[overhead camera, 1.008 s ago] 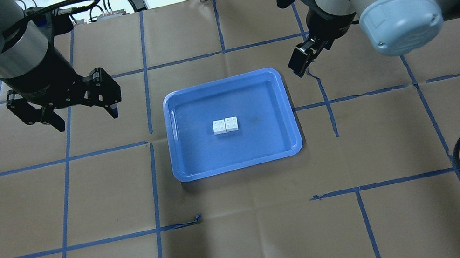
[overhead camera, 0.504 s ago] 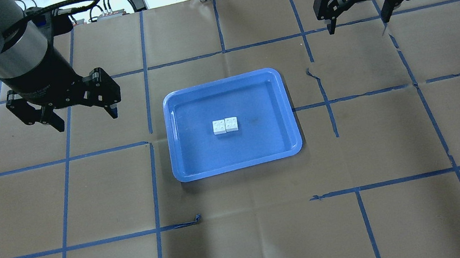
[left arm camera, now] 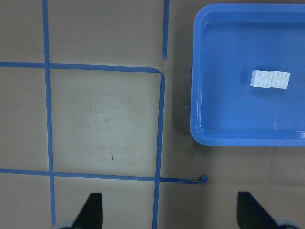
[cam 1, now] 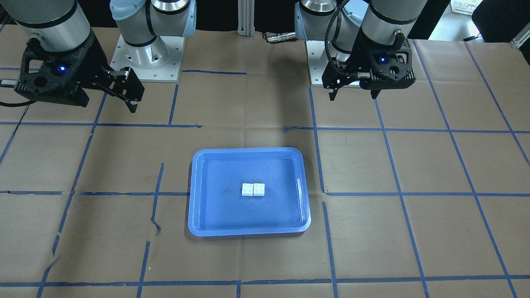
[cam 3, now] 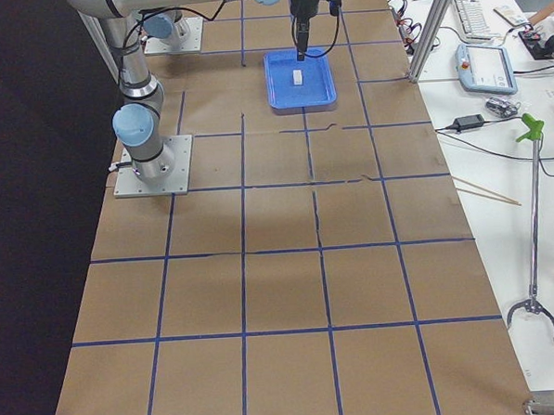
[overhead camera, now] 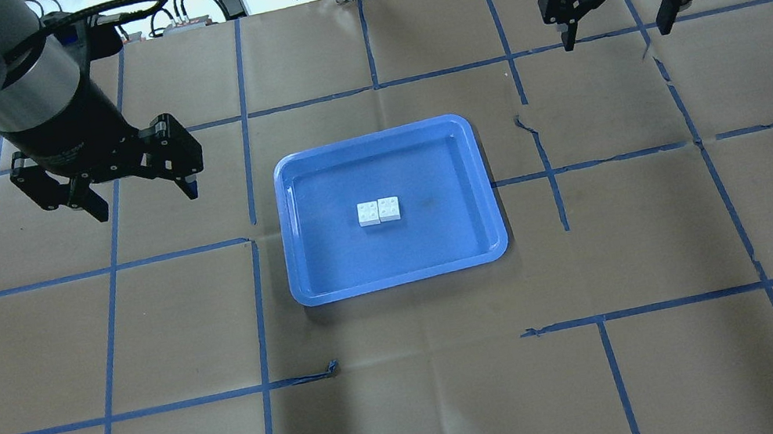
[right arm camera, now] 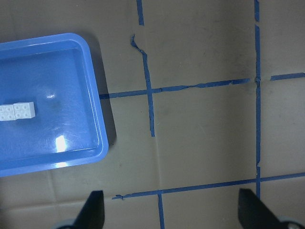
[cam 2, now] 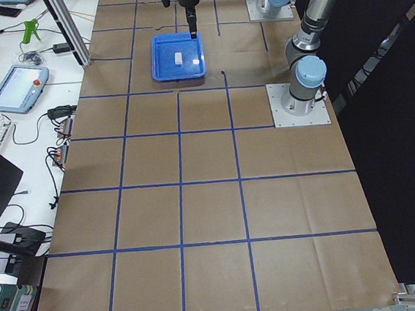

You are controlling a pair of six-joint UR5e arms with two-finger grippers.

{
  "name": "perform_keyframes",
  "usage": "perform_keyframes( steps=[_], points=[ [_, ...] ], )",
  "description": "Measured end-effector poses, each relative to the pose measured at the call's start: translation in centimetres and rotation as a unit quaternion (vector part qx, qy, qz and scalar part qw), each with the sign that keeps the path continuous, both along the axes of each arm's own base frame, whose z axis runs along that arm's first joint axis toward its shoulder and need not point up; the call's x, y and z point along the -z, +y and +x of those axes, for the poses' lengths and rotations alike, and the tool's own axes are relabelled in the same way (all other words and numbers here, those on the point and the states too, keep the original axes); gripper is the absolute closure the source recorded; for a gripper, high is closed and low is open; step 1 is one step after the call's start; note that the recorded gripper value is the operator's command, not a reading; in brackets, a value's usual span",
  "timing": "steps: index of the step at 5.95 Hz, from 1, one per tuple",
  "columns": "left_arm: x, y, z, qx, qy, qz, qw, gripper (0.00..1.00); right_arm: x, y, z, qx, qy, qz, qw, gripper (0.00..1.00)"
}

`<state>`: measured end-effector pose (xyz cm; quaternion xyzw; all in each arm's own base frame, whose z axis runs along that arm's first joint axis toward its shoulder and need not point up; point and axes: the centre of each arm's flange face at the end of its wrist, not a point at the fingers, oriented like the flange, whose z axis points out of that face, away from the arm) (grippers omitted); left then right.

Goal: Assemble white blocks and place on blue tray

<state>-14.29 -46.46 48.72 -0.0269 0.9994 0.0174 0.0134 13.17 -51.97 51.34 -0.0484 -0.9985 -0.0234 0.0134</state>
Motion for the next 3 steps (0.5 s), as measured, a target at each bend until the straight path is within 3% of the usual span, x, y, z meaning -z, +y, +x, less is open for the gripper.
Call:
perform_keyframes(
  steps=[3],
  points=[
    [0.00, 0.00, 0.00, 0.000, 0.000, 0.000, 1.0000, 0.01, 0.13, 0.13, 0.44, -0.002, -0.010, 0.002, 0.9999, 0.00]
  ],
)
